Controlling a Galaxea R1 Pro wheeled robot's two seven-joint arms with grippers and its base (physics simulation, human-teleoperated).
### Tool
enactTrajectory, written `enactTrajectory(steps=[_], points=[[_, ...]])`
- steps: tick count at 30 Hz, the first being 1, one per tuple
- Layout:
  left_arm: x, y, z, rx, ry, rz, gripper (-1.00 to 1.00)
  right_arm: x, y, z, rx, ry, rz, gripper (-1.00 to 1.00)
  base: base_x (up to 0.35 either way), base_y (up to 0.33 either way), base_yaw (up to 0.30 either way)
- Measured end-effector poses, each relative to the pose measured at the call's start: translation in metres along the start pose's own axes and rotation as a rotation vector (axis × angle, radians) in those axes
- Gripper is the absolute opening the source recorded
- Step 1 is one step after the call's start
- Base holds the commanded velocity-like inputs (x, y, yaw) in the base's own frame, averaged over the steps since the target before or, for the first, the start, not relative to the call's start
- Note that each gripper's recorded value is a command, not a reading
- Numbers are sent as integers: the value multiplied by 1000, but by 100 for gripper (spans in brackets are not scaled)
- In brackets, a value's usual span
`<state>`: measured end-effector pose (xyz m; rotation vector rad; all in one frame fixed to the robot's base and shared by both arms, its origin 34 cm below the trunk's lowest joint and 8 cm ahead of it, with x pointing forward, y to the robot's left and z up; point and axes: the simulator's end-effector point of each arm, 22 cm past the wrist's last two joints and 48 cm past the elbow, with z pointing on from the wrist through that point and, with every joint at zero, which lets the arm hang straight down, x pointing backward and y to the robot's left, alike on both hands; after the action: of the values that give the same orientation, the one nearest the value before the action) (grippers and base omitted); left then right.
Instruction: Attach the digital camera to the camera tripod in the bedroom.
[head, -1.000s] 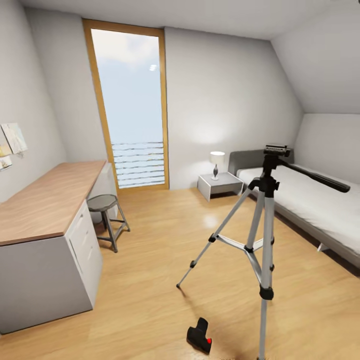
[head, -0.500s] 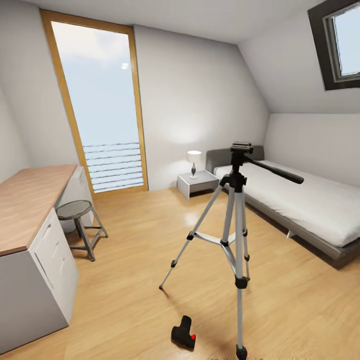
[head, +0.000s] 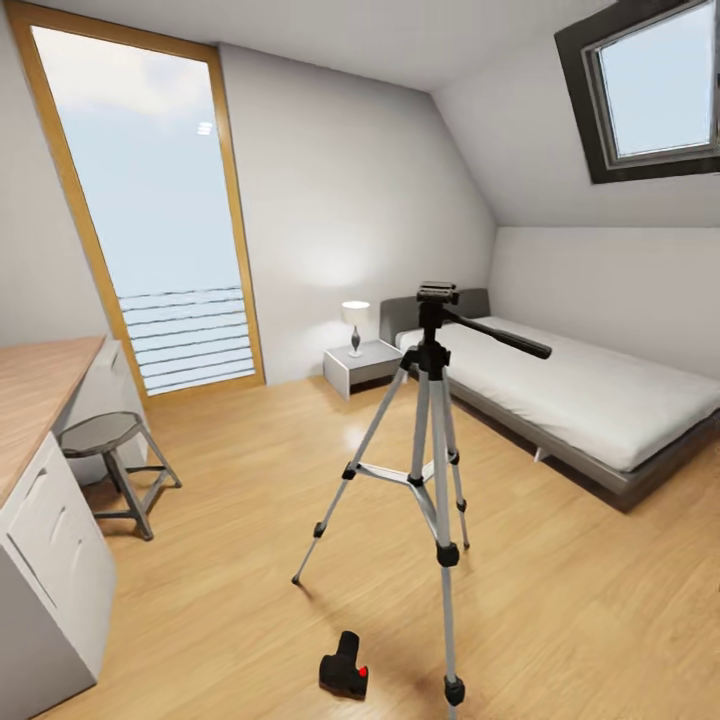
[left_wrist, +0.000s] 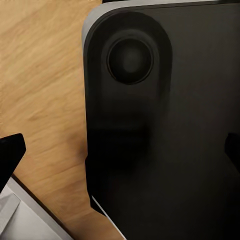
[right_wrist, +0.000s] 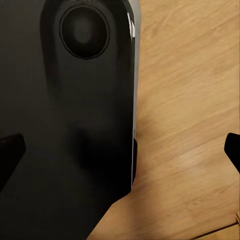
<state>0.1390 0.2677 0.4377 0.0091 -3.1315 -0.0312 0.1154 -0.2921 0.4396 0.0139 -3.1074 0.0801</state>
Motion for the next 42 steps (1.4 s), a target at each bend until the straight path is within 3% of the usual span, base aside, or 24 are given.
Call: enactTrajectory(steps=[14,42], points=[[0,0,0,0,0,0,100,0,0,0,0,-1,0,100,101,216,-9],[0,0,0,1,0,0,100,0,0,0,0,0,1,100,49,31,0]])
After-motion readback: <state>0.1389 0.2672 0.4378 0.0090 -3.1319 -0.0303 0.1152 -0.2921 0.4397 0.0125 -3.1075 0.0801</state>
